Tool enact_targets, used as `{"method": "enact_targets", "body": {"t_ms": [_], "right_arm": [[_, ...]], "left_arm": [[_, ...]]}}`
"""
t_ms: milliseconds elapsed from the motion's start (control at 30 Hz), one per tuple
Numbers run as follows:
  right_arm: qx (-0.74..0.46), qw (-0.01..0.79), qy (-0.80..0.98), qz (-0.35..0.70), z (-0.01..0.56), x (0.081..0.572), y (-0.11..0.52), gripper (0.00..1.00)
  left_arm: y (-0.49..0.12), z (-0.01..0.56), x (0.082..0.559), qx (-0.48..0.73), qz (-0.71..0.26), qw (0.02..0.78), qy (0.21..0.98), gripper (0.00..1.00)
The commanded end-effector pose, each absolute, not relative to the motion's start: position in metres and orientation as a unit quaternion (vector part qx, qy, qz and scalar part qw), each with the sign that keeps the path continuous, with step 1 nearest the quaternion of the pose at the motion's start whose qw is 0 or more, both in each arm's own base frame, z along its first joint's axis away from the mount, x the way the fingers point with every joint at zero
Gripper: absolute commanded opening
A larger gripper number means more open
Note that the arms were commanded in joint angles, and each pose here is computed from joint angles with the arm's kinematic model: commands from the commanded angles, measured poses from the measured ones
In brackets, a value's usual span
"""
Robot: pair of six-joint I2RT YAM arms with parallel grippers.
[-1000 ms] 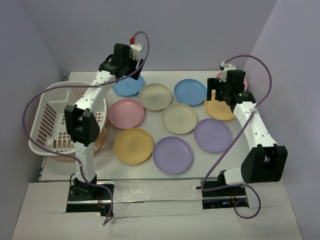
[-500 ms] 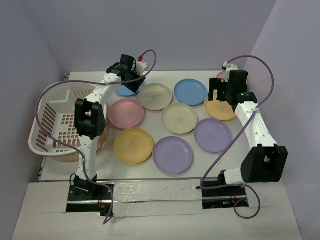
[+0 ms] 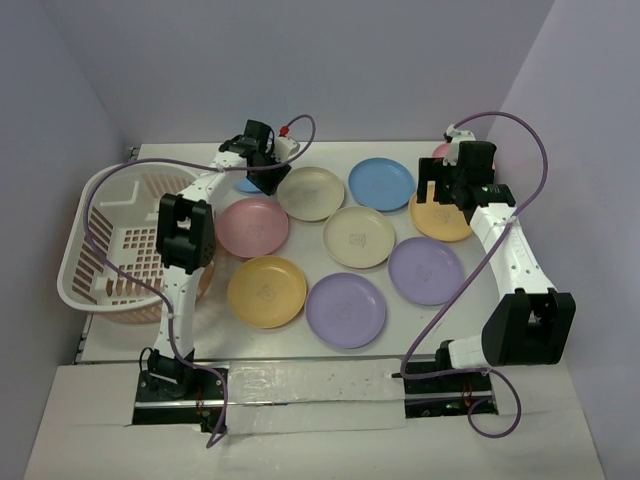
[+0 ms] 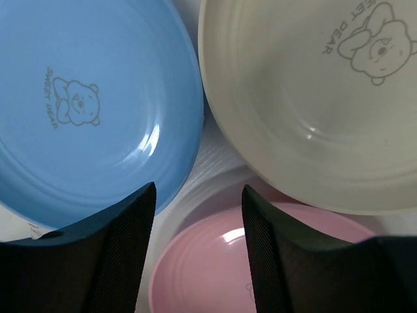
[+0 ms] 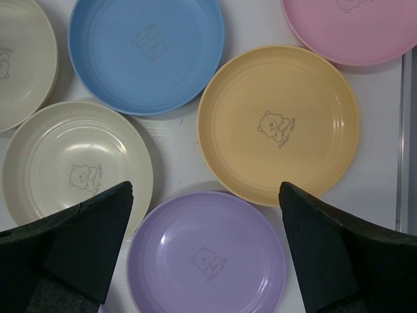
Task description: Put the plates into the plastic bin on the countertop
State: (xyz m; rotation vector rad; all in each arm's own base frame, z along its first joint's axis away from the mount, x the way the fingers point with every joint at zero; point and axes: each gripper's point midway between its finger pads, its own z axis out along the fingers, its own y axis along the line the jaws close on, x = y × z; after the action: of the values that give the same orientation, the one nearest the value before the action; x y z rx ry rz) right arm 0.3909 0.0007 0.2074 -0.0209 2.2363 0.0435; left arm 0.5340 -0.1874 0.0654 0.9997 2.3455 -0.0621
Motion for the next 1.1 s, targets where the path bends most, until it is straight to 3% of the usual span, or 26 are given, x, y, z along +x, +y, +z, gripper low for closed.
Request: {"method": "enact_targets", "body": {"t_ms": [0,233,433,533,600,667,800,1067], "right_arm": [[-0.011,0.453,0.891,0.019,0.22,0.39,-0.001,1.0],[-0.012,0.451,0.892,0.02,0.22,0.389,-0.001,1.0],[-0.015,0.447,0.894,0.021,0.217,0.391,0.0,1.0],[-0.016,0.446,0.895,0.021,0.217,0.392,0.0,1.0],[-0.017,0.445,0.895,0.022,0.217,0.392,0.0,1.0],[-0.018,0.445,0.895,0.024,0.218,0.392,0.001,1.0],[-0.021,0.447,0.894,0.032,0.218,0.392,0.004,1.0],[-0.029,0.45,0.892,0.044,0.217,0.391,0.008,1.0]], "left_arm": [[-0.183,0.063,0.549,0.372,-0.024,0.308,0.875,0.61],[-0.175,0.044,0.556,0.363,-0.018,0.307,0.879,0.56],[-0.18,0.035,0.558,0.371,-0.028,0.311,0.875,0.44],[-0.182,0.037,0.56,0.375,-0.03,0.322,0.869,0.32],[-0.182,0.039,0.562,0.376,-0.028,0.327,0.867,0.12],[-0.181,0.043,0.563,0.371,-0.025,0.328,0.868,0.01],[-0.177,0.068,0.572,0.352,-0.006,0.355,0.866,0.0],[-0.182,0.195,0.593,0.294,0.001,0.484,0.824,0.0]]}}
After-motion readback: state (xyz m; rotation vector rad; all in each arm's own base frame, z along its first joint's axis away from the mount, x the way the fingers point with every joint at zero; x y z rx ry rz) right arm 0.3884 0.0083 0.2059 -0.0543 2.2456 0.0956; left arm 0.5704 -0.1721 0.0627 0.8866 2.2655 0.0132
